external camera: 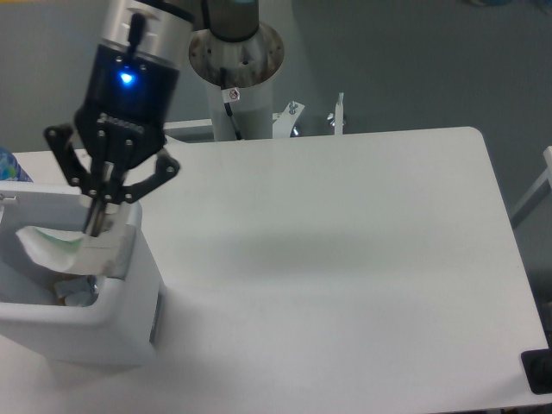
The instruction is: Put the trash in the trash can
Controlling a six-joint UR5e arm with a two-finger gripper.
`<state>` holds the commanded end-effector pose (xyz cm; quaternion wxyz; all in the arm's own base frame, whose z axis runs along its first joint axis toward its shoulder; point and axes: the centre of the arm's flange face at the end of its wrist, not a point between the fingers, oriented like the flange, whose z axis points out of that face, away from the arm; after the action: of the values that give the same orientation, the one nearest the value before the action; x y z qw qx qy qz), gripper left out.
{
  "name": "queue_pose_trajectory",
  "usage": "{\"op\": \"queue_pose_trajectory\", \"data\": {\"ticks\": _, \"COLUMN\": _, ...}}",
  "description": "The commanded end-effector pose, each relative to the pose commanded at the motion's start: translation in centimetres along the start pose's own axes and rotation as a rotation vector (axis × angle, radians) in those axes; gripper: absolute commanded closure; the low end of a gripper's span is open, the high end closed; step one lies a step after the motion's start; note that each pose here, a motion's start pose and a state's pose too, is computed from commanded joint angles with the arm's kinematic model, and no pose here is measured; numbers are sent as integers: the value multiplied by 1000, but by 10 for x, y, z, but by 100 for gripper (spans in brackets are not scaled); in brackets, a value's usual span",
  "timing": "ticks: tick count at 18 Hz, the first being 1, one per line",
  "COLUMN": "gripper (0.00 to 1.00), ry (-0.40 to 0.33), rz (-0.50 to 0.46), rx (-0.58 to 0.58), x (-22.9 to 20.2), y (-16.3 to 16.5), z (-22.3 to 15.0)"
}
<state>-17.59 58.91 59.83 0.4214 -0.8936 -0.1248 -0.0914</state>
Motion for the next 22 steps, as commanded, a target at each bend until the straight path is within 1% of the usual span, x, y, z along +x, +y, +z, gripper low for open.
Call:
{"op": "queue_pose_trajectory", "data": {"ticks": 2, "gripper": 100, "ry": 15, "rz": 9, "rx": -17, "x": 11, "y": 5, "z": 8}}
{"op": "queue_pose_trajectory", "data": {"ticks": 3, "gripper": 91, "ry": 23, "rz": 16, "rx": -27, "x": 16, "y": 9, "z": 14}}
{"op": "queue_pose_trajectory", "data": {"ticks": 4, "gripper": 69, "ry": 31, "rz": 16, "rx": -39, "x": 19, "y": 12, "z": 20}}
{"op": "queue_pose_trajectory", "data": {"ticks": 5, "gripper": 52, "ry": 38, "rz": 19, "rx": -47, "x": 22, "y": 14, "z": 25}}
{"op": "queue_pose_trajectory", "data": {"ticks": 6, "gripper": 33, "ry": 43, "rz": 21, "rx": -53, "x": 25, "y": 16, "z": 29}}
{"op": "queue_pose_trajectory", "data": {"ticks": 8, "gripper": 20, "ry": 43, "rz": 21, "rx": -60, "x": 25, "y": 19, "z": 31}}
{"op": "queue_pose_trajectory", "data": {"ticks": 9, "gripper": 5, "ry": 40, "rz": 20, "rx": -62, "x": 23, "y": 21, "z": 33}}
{"op": "queue_pose_trajectory", "data": {"ticks": 10, "gripper": 0, "ry": 37, "rz": 21, "rx": -63, "x": 23, "y": 22, "z": 32}}
{"op": "queue_pose_trajectory", "data": {"ticks": 14, "gripper": 0, "ry": 29, "rz": 3, "rx": -71, "x": 14, "y": 25, "z": 35}}
{"op": "queue_pose_trajectory", "data": {"ticks": 17, "gripper": 0, "ry": -49, "rz": -50, "rx": -44, "x": -40, "y": 19, "z": 19}}
{"op": "queue_pose_trajectory", "data": {"ticks": 20, "gripper": 0, "ry": -151, "rz": -99, "rx": -11, "x": -104, "y": 16, "z": -6}}
{"op": "queue_pose_trajectory", "data": {"ticks": 22, "gripper": 0, "ry": -201, "rz": -106, "rx": -14, "x": -146, "y": 22, "z": -19}}
